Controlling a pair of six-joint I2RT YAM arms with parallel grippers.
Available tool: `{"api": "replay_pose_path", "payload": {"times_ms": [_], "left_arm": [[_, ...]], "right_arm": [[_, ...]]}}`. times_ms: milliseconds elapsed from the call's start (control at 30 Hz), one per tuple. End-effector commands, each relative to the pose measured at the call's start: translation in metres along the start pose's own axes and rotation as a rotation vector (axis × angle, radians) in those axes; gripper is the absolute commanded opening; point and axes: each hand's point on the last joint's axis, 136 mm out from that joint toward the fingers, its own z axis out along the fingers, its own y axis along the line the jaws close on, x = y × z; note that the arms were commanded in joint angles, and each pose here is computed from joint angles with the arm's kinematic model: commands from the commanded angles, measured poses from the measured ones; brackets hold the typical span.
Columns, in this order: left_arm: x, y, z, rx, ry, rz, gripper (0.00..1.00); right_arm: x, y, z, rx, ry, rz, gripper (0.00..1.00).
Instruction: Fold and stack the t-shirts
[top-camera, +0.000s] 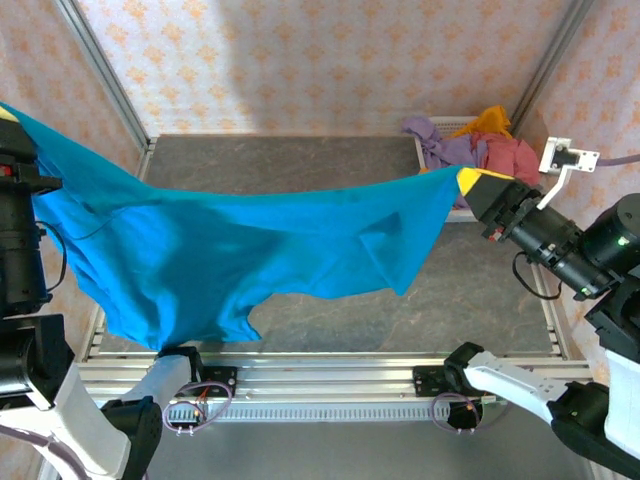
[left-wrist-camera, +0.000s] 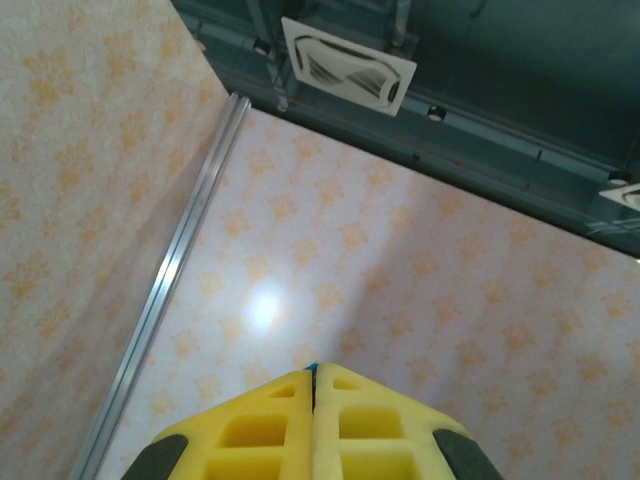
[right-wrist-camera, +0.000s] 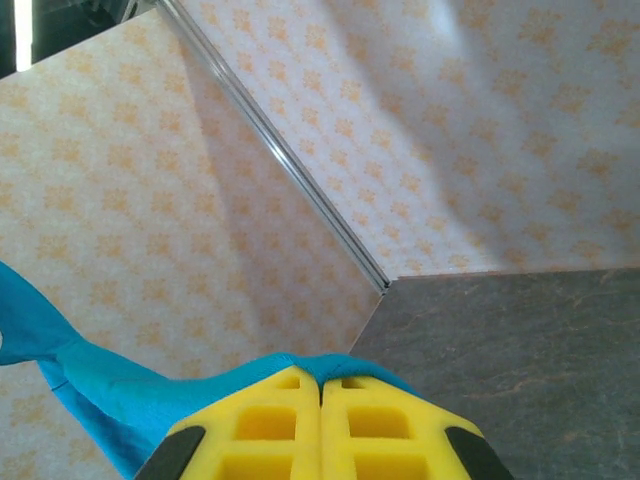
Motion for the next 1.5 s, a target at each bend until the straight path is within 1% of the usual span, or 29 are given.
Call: {"api": "replay_pose_path", "payload": {"times_ms": [0,100,200,267,300,433,467,567,600,633,667,700,733,800,867,900,967,1067,1200,1267,1300,1367,1467], "left_arm": [[0.054,0.014,0.050,-0.041,0.138,0.020,0.00],[0.107,0.027,0.091,-0.058,0.258,0.024,0.00],[0.166,0.047,0.129,-0.097,0.359,0.039,0.00],[0.210,0.061,0.153,-0.122,0.434,0.054,0.00],[0.236,0.067,0.165,-0.127,0.484,0.064,0.00],[0.346,0.095,0.205,-0.165,0.671,0.130,0.00],[0.371,0.104,0.211,-0.180,0.712,0.145,0.00],[0.462,0.131,0.230,-0.216,0.875,0.156,0.00],[0.501,0.143,0.232,-0.232,0.955,0.150,0.00],[0.529,0.150,0.234,-0.241,1.021,0.136,0.13],[0.552,0.153,0.235,-0.238,1.076,0.119,0.36],[0.573,0.156,0.234,-0.235,1.130,0.092,0.51],[0.590,0.159,0.230,-0.240,1.181,0.068,0.57],[0.606,0.162,0.224,-0.260,1.230,0.042,0.62],[0.608,0.164,0.218,-0.272,1.246,0.039,0.67],[0.605,0.167,0.214,-0.286,1.244,0.045,0.69],[0.594,0.171,0.205,-0.312,1.227,0.053,0.69],[0.575,0.175,0.184,-0.345,1.218,0.021,0.69],[0.563,0.184,0.127,-0.424,1.326,0.005,0.69],[0.570,0.187,0.094,-0.445,1.395,-0.016,0.69],[0.562,0.181,0.080,-0.438,1.402,-0.034,0.69],[0.568,0.181,0.046,-0.451,1.460,-0.059,0.69],[0.573,0.184,-0.006,-0.484,1.558,-0.054,0.69]], "right_arm": [[-0.009,-0.023,0.015,0.127,-0.046,-0.062,0.00],[-0.009,-0.054,0.039,0.289,-0.042,-0.151,0.00],[-0.003,-0.087,0.075,0.434,-0.013,-0.235,0.00],[0.003,-0.114,0.104,0.478,0.016,-0.220,0.00],[0.013,-0.139,0.127,0.507,0.056,-0.187,0.00],[0.049,-0.226,0.197,0.600,0.192,-0.088,0.00],[0.059,-0.245,0.213,0.620,0.224,-0.074,0.00],[0.089,-0.313,0.257,0.698,0.354,-0.001,0.00],[0.099,-0.336,0.268,0.723,0.419,0.039,0.07],[0.109,-0.355,0.278,0.741,0.475,0.077,0.27],[0.115,-0.367,0.284,0.759,0.524,0.100,0.37],[0.120,-0.375,0.287,0.783,0.564,0.109,0.41],[0.121,-0.377,0.290,0.785,0.586,0.100,0.44],[0.119,-0.373,0.289,0.773,0.599,0.095,0.50],[0.117,-0.365,0.281,0.768,0.600,0.092,0.56],[0.116,-0.361,0.274,0.769,0.600,0.092,0.57],[0.119,-0.350,0.262,0.756,0.611,0.105,0.58],[0.141,-0.332,0.240,0.727,0.664,0.166,0.58],[0.188,-0.312,0.206,0.730,0.749,0.213,0.58],[0.214,-0.305,0.190,0.725,0.790,0.241,0.57],[0.229,-0.302,0.182,0.722,0.815,0.260,0.57],[0.256,-0.298,0.168,0.715,0.863,0.296,0.57],[0.294,-0.291,0.150,0.697,0.926,0.345,0.56]]}}
